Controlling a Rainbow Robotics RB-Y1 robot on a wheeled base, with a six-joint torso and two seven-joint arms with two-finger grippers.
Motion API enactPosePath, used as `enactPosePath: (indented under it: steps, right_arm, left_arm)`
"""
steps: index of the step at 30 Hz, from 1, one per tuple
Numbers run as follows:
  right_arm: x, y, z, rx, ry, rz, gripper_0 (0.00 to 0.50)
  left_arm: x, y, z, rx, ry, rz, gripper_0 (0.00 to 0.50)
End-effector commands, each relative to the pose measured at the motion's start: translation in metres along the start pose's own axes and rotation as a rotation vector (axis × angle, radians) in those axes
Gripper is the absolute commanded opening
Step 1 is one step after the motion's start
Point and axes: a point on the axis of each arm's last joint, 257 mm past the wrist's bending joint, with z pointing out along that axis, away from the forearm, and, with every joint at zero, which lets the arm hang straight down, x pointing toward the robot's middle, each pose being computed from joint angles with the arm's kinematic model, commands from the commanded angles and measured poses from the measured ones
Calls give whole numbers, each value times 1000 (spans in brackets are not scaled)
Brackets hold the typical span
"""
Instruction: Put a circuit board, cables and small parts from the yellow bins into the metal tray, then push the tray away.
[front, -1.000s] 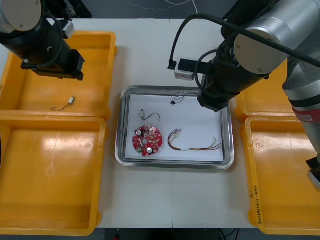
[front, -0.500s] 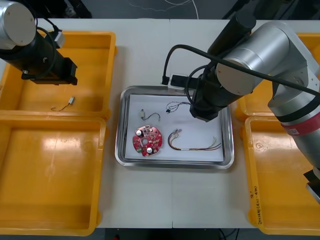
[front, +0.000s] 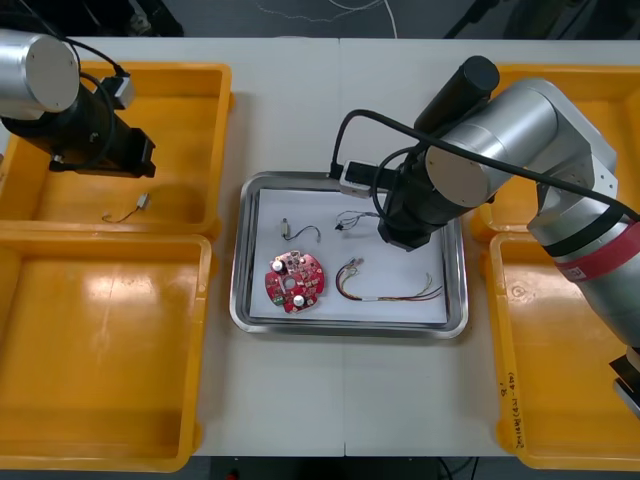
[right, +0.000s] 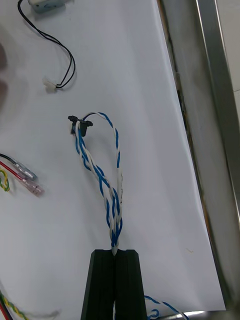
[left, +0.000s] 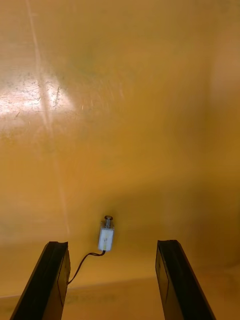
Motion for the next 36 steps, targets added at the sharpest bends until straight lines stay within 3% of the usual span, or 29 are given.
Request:
enactPosePath:
  steps: [1,18,21,24,26,28,30,31,32,36]
  right_arm:
    - [3,5,14,0,7,-46,0]
    - [9,7,34,15,11,-44,7]
    - [10,9,35,13,10,-40,44]
    - [9,9,36,16,6,-39,113]
    - [8,8,36,17,1,-37,181]
    - [8,9,36,17,1,-34,287]
    - [8,8,36,17,-1,-31,362]
    - [8,9,36,15,-1,-31,430]
    - [8,9,36,14,-3,-32,491]
    - [8,10,36,11,-4,-29,500]
  left_arm:
    - [11,28,9,-53,-10,72,500]
    - [37,25,43,-47,-22,109,500]
    - [38,25,46,-45,-27,108,500]
    - [39,25,47,-45,-28,111,500]
    - [40,24,49,-47,-28,118,500]
    - [40,24,49,-46,-29,118,500]
    - [39,24,49,-47,-29,122,235]
    - [40,24,49,-47,-28,123,3]
    - [40,24,49,-49,-28,127,0]
    - [40,22,52,-56,-32,143,0]
